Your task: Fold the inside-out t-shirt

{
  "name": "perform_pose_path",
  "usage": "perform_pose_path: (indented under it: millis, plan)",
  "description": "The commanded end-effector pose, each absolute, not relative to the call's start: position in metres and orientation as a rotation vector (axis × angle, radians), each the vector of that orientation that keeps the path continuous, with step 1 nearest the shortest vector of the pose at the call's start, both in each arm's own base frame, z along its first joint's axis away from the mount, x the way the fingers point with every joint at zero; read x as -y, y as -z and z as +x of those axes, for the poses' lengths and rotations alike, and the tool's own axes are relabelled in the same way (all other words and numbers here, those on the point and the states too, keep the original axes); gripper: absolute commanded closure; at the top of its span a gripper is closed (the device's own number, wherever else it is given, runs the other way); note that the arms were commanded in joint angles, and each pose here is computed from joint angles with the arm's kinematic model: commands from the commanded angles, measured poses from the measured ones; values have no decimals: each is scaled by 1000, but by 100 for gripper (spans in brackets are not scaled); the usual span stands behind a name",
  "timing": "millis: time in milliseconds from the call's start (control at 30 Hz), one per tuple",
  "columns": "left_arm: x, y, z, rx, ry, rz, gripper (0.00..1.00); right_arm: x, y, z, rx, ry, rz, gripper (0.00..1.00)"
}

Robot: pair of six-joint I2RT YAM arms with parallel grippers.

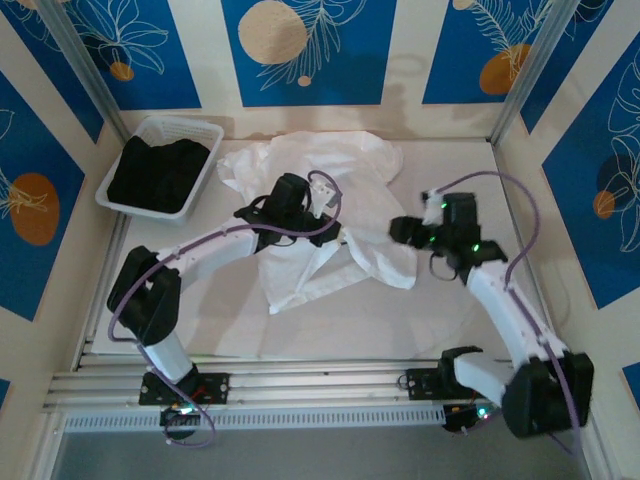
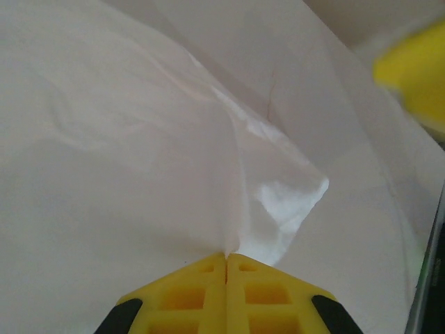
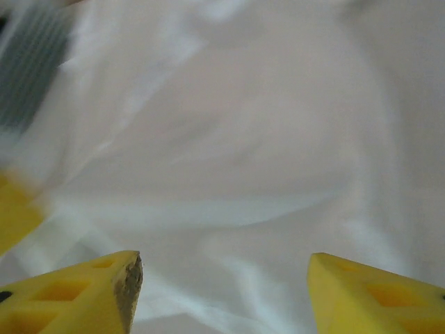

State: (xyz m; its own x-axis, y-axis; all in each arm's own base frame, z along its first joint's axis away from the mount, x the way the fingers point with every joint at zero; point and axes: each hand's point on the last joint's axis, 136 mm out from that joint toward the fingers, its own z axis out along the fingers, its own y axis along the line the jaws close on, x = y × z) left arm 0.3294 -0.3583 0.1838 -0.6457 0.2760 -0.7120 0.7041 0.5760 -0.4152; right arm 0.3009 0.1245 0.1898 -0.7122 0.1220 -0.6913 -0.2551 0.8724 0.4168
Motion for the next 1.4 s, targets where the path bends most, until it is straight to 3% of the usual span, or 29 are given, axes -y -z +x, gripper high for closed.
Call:
perform_pose_path:
  millis: [0,167,400,700,1000,1367]
  plan:
    - [350,-206,334,-2214,1026,653,100,-172,-188,277,-2121,-611,-421,42]
    - [345,-229,333,-2196,1040,660,100,-232,-149,254,-2026,-629,-637,49]
    - [339,-267,321,-2157,1062,668,100,-276,-102,287,-1932,-408,-726,58]
    - [339,-320,290,-2048,1194,691,100,-274,-81,340,-1871,-133,-688,64]
    - [351,-344,251,-1965,1251,825,100,-256,-84,368,-1907,-107,-559,66]
    - [400,-408,201,-1750,1354,1046,100,-257,-73,376,-1998,-37,-590,58]
